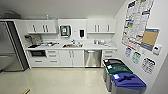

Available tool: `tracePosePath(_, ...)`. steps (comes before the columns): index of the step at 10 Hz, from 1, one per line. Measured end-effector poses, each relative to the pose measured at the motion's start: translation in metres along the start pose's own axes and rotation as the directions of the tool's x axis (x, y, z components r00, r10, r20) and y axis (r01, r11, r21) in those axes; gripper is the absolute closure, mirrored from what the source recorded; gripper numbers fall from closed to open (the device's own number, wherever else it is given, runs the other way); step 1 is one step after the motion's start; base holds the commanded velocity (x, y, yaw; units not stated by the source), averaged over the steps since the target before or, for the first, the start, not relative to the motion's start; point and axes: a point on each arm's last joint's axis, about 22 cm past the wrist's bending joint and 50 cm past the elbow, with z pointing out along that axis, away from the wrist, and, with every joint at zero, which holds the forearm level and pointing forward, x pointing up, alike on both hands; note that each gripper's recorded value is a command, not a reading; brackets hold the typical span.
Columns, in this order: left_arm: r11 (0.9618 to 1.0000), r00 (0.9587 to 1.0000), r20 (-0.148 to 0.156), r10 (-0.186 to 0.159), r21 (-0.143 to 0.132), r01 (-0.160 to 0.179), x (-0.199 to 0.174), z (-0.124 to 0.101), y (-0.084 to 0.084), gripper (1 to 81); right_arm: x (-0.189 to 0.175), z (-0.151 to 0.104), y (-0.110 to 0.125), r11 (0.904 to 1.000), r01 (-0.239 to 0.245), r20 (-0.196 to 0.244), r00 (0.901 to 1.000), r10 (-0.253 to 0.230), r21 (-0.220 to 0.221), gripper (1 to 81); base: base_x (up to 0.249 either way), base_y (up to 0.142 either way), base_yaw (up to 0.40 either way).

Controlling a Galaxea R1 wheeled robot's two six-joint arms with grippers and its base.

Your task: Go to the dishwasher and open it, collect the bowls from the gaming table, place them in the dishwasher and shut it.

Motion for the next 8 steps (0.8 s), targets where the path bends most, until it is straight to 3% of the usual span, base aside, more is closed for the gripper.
tracePosePath(8, 1.0000, 1.0000, -0.001, 0.000, 0.005, 0.000, 0.0005, -0.0015, -0.0034, 1.0, 0.0013, -0.0007, 0.0016, 1.0000, 0.001, -0.001, 1.0000, -0.001, -0.002, 1.0, 0.185, 0.000, 0.000)
